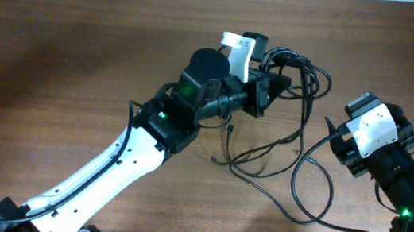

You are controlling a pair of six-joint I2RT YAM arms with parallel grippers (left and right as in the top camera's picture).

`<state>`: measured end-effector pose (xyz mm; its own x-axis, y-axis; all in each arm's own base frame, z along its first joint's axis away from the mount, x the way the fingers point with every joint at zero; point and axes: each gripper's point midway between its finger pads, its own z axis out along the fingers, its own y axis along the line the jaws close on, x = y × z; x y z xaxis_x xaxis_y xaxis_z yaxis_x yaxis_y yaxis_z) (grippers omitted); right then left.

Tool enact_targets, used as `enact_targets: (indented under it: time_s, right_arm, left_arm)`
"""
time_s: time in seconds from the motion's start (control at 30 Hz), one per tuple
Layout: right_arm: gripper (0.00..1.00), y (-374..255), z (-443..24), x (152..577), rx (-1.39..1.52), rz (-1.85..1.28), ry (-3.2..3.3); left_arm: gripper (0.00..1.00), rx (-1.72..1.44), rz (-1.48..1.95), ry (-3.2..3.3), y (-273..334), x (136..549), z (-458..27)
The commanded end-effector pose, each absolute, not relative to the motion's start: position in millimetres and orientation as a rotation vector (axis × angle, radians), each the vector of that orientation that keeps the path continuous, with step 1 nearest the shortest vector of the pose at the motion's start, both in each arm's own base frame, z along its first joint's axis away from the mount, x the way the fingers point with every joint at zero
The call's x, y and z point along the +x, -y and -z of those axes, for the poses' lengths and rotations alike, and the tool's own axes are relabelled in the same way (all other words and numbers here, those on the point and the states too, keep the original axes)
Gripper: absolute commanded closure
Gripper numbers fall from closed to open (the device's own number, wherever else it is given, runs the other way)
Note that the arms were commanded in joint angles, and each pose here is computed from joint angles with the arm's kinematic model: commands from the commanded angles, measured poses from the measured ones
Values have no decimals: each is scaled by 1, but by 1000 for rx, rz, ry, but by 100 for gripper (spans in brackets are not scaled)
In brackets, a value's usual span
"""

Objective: Untangle cables

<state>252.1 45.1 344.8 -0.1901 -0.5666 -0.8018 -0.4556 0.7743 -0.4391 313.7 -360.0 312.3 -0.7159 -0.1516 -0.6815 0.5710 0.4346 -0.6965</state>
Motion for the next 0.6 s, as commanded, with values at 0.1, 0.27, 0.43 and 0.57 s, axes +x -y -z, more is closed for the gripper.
enact_targets:
  time_s: [0.1,0.27,0.43,0.57]
  right_arm:
    - [34,-51,-354,250,-795,87,-1791]
    - [58,-51,-358,252,-792,94,-1776]
    - [73,-51,-357,254,-793,92,-1780]
    - [89,-51,-355,253,-794,89,-1788]
  left_arm:
    - [100,530,1468,-1955,386,272,-325]
    - [100,608,1479,-1933,396,256,-325]
    - [100,632,1496,-1927,401,249,-326]
    - [100,639,1493,-1914,401,249,-328]
